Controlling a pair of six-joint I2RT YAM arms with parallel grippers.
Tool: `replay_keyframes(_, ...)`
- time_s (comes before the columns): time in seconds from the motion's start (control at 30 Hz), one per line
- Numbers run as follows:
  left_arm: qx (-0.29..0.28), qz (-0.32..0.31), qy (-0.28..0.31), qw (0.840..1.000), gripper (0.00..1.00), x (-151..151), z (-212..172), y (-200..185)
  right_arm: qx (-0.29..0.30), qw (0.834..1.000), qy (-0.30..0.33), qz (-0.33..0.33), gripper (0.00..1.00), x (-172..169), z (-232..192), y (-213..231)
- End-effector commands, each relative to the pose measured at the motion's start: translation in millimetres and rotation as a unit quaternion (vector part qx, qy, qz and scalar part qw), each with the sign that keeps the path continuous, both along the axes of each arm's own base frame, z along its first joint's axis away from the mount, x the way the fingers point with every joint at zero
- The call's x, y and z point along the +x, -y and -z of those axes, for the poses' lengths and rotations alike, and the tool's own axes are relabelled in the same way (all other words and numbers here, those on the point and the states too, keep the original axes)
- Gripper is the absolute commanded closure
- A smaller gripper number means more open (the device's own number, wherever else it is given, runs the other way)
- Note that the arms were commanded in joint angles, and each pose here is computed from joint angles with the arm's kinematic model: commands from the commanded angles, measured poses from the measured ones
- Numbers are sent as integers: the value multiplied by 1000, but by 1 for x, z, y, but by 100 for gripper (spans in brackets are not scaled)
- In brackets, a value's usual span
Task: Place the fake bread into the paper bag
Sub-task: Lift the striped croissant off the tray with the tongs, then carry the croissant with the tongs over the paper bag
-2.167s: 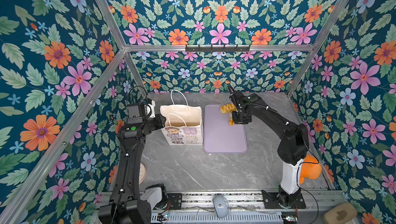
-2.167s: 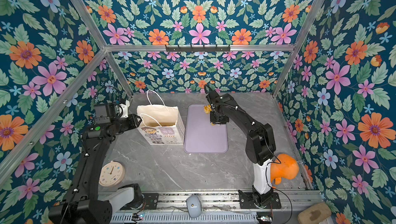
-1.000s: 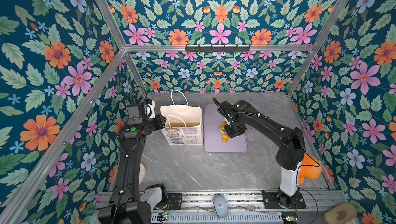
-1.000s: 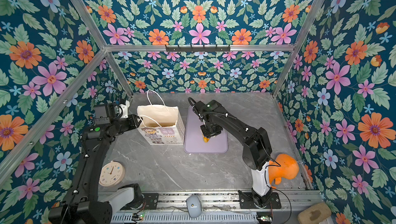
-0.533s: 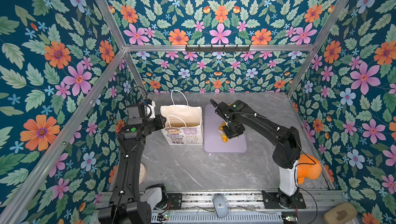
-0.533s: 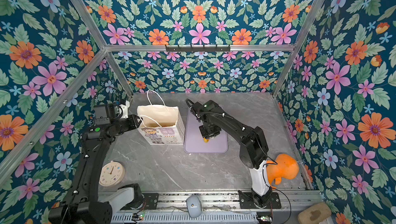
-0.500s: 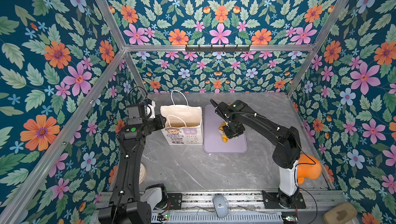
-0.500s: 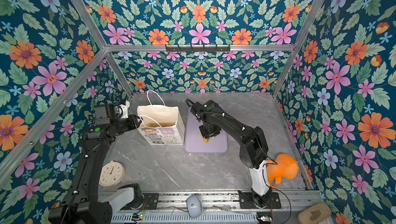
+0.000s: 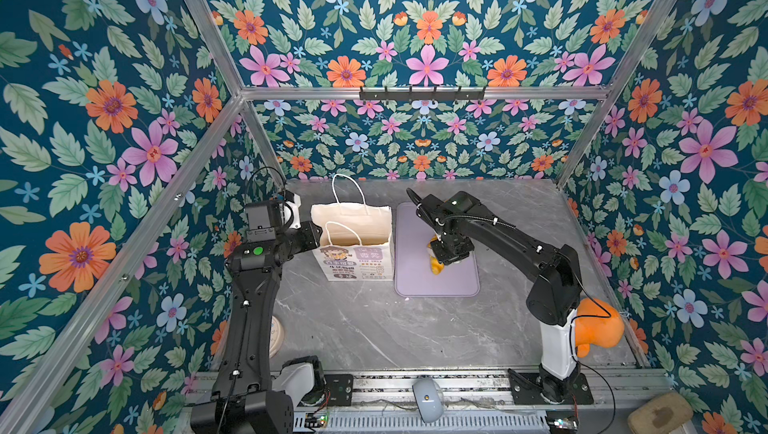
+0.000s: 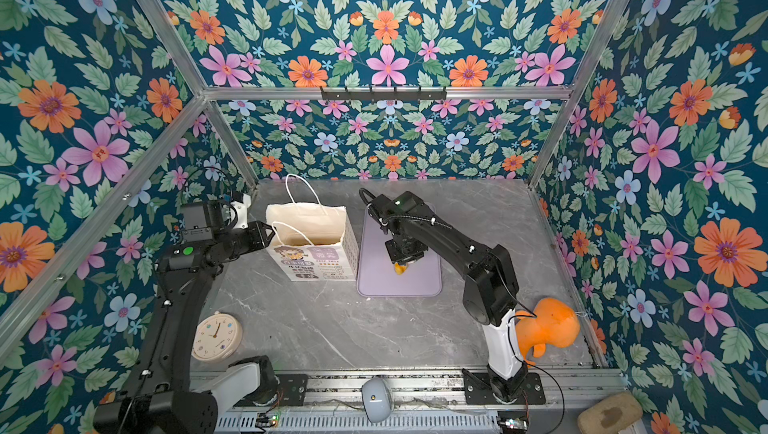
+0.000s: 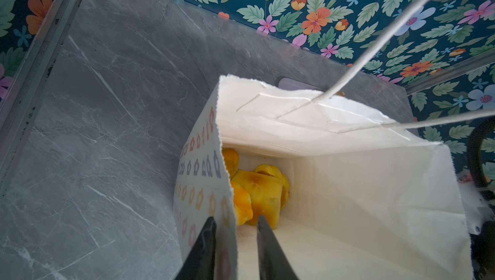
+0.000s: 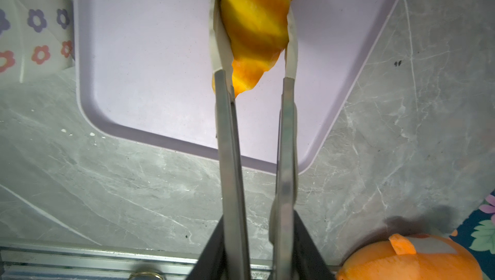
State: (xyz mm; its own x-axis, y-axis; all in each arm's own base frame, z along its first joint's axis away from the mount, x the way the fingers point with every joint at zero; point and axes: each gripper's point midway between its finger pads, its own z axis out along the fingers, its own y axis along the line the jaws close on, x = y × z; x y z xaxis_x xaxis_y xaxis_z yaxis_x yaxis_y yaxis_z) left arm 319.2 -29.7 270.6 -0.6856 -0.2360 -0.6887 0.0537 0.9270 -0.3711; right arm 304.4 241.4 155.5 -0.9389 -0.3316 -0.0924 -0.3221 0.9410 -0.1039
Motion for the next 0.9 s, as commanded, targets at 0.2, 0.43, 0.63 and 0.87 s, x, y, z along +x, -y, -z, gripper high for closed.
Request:
replay_keyframes(0.2, 2, 5, 9, 1000, 72, 0, -6, 1, 53, 996, 68, -38, 71, 6, -78, -6)
replay_keyframes(0.43, 1, 6, 10, 1000, 72, 1, -7, 1, 128, 974, 140, -121, 71, 7, -148, -21)
replay_keyframes(0.63, -1, 7, 10, 1000, 72, 0, -8, 2, 162, 956, 191, -153, 71, 8, -190, -27)
replay_keyframes(0.87, -2, 6, 7, 1000, 72, 0, -7, 2, 237, 924, 225, -199, 70, -1, -227, -47)
